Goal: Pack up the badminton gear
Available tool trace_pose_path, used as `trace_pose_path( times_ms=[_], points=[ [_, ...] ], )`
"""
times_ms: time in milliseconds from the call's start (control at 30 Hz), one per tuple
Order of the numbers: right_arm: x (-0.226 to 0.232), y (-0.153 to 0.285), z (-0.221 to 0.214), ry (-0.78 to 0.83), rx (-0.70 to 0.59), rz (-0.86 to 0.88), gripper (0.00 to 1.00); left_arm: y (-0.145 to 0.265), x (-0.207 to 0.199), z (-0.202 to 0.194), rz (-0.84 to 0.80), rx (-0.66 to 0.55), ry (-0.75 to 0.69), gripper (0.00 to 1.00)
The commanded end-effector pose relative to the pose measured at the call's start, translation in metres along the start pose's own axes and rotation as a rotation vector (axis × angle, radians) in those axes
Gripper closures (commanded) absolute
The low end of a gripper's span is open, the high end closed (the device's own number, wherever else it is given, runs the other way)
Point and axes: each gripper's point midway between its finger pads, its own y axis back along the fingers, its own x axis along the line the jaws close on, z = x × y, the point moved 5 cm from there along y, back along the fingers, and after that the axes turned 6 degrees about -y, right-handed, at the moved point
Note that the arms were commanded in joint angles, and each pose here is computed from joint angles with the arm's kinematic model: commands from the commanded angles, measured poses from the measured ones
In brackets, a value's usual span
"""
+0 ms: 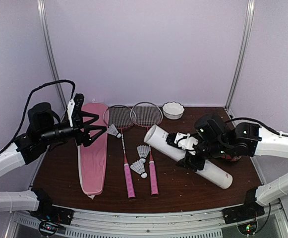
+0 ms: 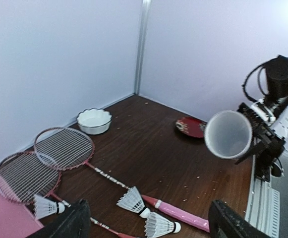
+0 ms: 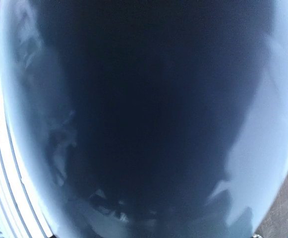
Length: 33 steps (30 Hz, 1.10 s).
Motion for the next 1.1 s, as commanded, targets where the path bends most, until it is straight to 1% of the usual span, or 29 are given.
trace_pose_path(
  times_ms=[0, 67, 200, 333, 467, 767, 1067],
  points=[
    [0.006, 0.013, -0.001, 0.15, -0.089, -0.096, 0.46, 0.0, -0.051, 0.033, -0.246, -0.071, -0.212, 0.17],
    [0.013, 0.016, -0.005, 0.195, -0.108, -0.096, 0.47, -0.003, -0.072, 0.03, -0.332, -0.062, -0.277, 0.24],
    [0.021, 0.022, -0.006, 0.237, -0.135, -0.09, 0.48, -0.013, -0.104, 0.025, -0.439, -0.038, -0.379, 0.39],
    [0.026, 0.025, -0.003, 0.27, -0.148, -0.09, 0.49, -0.033, -0.13, 0.017, -0.509, 0.038, -0.466, 0.48],
    [0.028, 0.028, 0.002, 0.283, -0.162, -0.087, 0.52, -0.046, -0.15, 0.015, -0.545, 0.046, -0.54, 0.6],
    [0.034, 0.025, 0.005, 0.305, -0.157, -0.073, 0.54, -0.062, -0.165, 0.01, -0.58, 0.082, -0.618, 0.74],
    [0.034, 0.025, 0.004, 0.3, -0.163, -0.073, 0.55, -0.068, -0.169, 0.006, -0.604, 0.109, -0.626, 0.8]
  ],
)
